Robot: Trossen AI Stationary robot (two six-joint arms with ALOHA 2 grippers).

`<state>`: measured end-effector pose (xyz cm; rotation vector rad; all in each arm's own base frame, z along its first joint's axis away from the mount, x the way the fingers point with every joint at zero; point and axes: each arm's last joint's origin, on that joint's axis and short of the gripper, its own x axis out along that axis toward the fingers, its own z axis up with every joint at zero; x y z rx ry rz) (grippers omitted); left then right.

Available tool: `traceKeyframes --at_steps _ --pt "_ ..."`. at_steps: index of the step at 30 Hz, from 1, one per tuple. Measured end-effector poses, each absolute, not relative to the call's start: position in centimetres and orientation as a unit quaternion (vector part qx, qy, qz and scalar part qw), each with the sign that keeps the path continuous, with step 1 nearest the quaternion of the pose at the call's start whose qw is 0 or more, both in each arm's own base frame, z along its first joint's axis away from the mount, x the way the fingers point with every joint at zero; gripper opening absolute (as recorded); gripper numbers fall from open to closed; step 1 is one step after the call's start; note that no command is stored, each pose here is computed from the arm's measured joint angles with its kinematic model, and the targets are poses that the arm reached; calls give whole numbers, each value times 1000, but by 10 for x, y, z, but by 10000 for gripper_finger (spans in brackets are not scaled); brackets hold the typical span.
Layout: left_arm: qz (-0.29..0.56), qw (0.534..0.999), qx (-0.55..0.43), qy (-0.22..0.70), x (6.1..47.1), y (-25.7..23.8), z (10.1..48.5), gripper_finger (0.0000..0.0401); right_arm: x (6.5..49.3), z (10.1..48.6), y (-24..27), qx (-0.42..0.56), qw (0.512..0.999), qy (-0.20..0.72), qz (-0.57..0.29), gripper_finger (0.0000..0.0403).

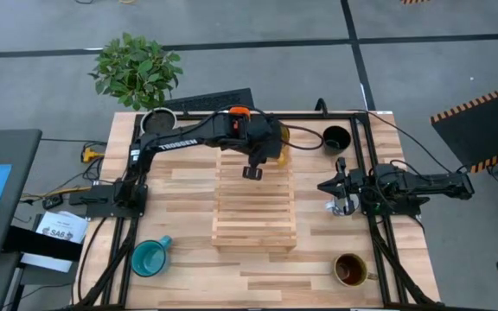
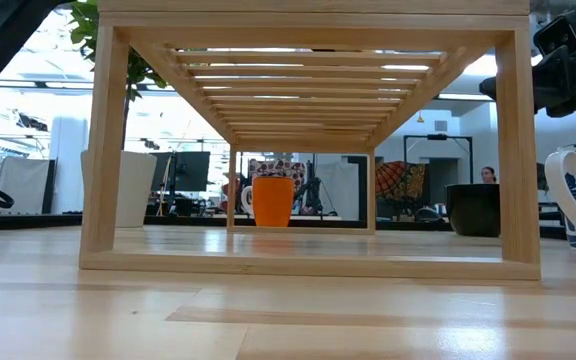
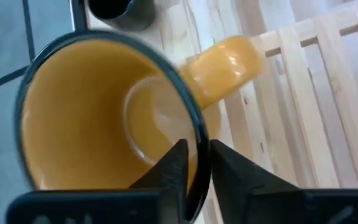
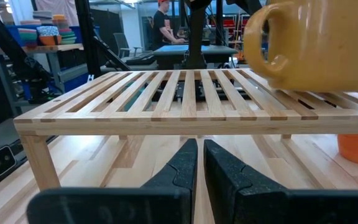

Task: Place coffee mugs
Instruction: Put the yellow mug on the shelf, then put the orange mug on the shelf

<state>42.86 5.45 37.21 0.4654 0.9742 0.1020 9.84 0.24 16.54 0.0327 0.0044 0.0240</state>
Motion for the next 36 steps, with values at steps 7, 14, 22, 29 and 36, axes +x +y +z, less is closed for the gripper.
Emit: traceKeyframes --at_steps 7,14,22,29,36 --pt "55 851 231 468 428 55 372 114 98 165 2 16 1000 2 12 56" --pt "65 861 226 451 426 55 384 144 98 165 2 17 1000 2 12 56" --pt "100 869 204 440 407 54 405 153 98 165 2 17 1000 2 12 56" --pt "133 894 160 398 374 51 441 153 98 165 2 18 1000 2 12 56" --pt "85 925 19 369 338 56 460 153 98 165 2 18 1000 2 12 56"
